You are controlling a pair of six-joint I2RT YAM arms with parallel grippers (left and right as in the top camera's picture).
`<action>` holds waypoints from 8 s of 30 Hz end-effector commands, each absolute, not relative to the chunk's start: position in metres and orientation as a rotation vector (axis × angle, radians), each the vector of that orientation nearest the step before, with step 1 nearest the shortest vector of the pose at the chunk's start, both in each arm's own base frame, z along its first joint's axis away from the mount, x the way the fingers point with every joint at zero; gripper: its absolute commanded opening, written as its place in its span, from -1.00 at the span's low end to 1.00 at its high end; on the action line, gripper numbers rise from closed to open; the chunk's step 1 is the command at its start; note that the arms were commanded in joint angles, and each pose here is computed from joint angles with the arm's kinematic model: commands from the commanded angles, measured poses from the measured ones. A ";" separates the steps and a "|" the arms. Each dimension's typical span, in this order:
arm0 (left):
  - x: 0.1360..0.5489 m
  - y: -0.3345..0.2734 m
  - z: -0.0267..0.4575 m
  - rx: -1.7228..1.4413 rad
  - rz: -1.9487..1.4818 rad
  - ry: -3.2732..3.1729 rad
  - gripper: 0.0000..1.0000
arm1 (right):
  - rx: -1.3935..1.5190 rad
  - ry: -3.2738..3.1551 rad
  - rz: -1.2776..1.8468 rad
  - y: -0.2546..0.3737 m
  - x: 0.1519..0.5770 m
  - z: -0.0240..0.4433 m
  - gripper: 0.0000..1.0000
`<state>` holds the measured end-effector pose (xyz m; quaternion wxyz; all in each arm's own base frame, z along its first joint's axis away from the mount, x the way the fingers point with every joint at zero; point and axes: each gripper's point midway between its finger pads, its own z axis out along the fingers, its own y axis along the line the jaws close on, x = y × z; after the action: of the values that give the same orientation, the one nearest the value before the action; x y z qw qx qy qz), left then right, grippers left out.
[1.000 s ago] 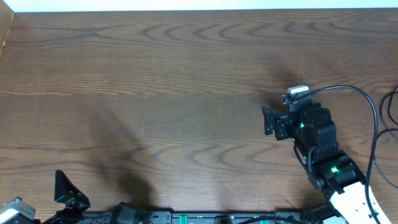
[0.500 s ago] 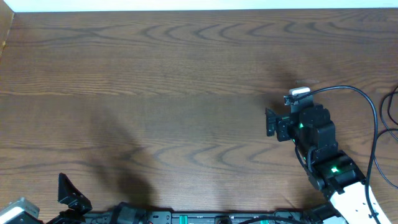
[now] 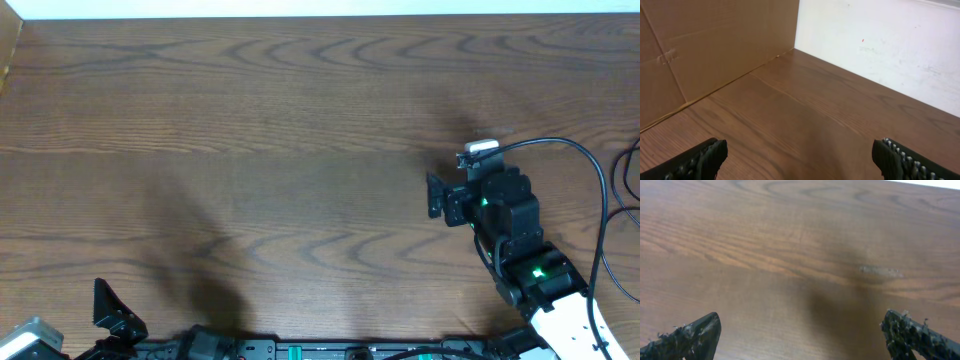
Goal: Untangle cables
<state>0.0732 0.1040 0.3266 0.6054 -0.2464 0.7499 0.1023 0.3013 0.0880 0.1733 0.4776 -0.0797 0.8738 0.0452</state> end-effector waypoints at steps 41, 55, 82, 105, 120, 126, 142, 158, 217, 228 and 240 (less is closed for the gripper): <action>0.072 0.105 0.325 -0.584 0.241 1.732 0.96 | 0.203 1.726 -0.033 -0.025 0.206 0.271 0.98; 0.072 0.105 0.325 -0.584 0.241 1.732 0.95 | 0.263 1.763 -0.082 -0.035 0.172 0.248 0.98; 0.072 0.105 0.325 -0.584 0.241 1.732 0.95 | -0.107 1.430 0.227 0.028 0.232 0.236 0.98; 0.072 0.105 0.325 -0.584 0.241 1.732 0.96 | -0.110 1.620 0.277 0.034 0.241 0.163 0.99; 0.072 0.105 0.325 -0.584 0.241 1.732 0.96 | -0.090 1.620 0.257 0.030 0.242 0.163 0.99; 0.072 0.105 0.325 -0.584 0.241 1.732 0.96 | -0.090 1.620 0.258 0.030 0.242 0.163 0.98; 0.072 0.105 0.325 -0.582 0.245 1.735 0.96 | -0.090 1.620 0.257 0.030 0.242 0.163 0.99; 0.180 -0.004 0.302 -0.386 -0.339 1.689 0.96 | -0.090 1.620 0.257 0.030 0.242 0.163 0.99; 0.241 0.033 0.136 -0.391 -0.107 1.685 0.96 | -0.090 1.620 0.257 0.030 0.242 0.163 0.99; 0.241 0.033 0.136 -0.391 -0.107 1.685 0.96 | -0.090 1.620 0.257 0.030 0.242 0.163 0.99; 0.241 0.033 0.136 -0.391 -0.107 1.685 0.96 | -0.090 1.620 0.257 0.030 0.242 0.163 0.99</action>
<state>0.2433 0.0302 0.1526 0.6675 -0.1702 0.7224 -0.0606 0.2423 0.0288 0.1646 0.6814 -0.0362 0.7219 0.1148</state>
